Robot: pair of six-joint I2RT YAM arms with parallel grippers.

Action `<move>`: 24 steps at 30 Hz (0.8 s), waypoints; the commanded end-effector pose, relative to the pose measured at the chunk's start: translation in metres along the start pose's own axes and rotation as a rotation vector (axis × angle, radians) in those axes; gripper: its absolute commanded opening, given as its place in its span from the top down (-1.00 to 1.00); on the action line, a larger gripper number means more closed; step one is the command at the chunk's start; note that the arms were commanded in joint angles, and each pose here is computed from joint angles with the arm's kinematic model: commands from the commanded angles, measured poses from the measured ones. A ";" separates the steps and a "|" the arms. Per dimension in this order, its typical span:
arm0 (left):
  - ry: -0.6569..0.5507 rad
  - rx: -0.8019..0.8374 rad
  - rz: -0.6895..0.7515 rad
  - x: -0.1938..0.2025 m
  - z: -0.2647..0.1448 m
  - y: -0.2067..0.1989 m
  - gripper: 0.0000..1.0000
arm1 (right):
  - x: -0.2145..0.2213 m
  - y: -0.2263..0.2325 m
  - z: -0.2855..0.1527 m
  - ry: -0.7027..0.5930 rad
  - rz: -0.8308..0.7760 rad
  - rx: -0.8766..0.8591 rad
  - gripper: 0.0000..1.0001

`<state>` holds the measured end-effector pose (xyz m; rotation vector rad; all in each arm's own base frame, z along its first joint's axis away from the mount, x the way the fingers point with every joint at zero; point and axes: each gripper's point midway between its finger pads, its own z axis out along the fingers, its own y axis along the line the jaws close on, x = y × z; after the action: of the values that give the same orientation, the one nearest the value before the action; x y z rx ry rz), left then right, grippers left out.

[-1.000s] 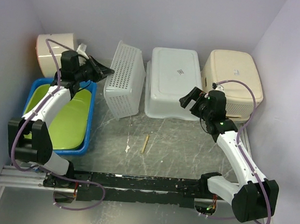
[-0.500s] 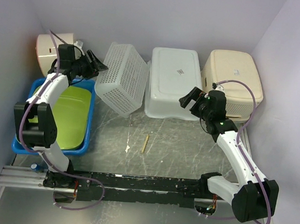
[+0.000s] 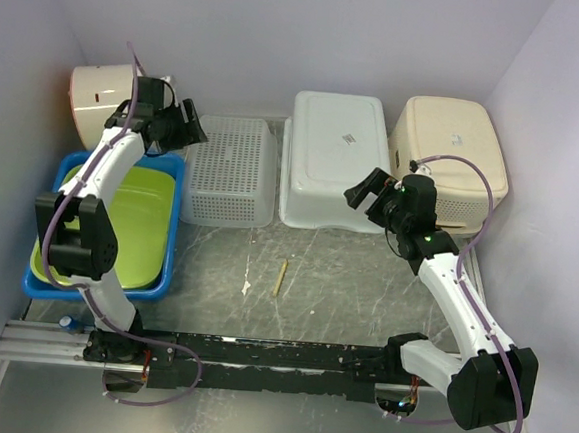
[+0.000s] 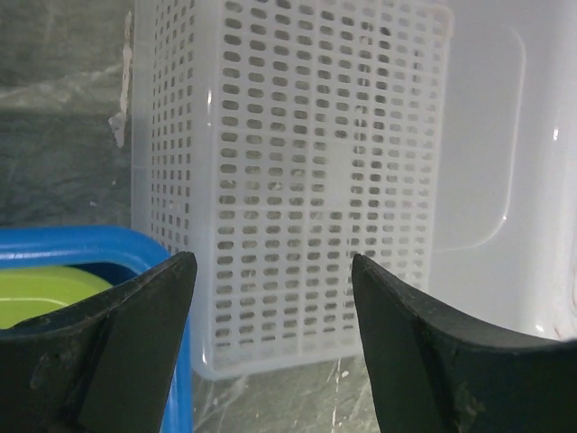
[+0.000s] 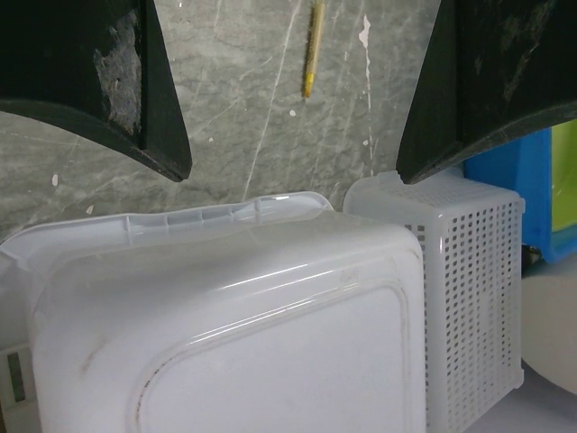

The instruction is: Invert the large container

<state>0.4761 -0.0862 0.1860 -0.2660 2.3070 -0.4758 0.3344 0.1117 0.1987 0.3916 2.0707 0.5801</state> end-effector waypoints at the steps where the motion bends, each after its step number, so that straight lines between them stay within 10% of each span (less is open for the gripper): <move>1: -0.155 -0.060 0.120 -0.039 -0.063 -0.031 -0.61 | -0.003 0.008 0.001 -0.008 0.007 -0.035 -1.00; 6: -0.193 -0.132 0.202 -0.031 -0.110 -0.036 -0.57 | -0.001 0.008 0.003 -0.001 -0.002 -0.038 -1.00; 16: 0.028 -0.693 0.099 0.071 -0.163 0.090 -0.30 | 0.004 0.007 0.016 0.024 -0.019 -0.047 -1.00; 24: 0.253 -0.646 0.014 0.134 -0.126 0.127 -0.27 | -0.001 0.015 0.023 0.025 -0.009 -0.073 -1.00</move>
<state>0.2970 0.0269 0.1539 -0.5261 2.5441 0.3173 0.3460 0.1259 0.1770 0.3597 2.1299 0.6314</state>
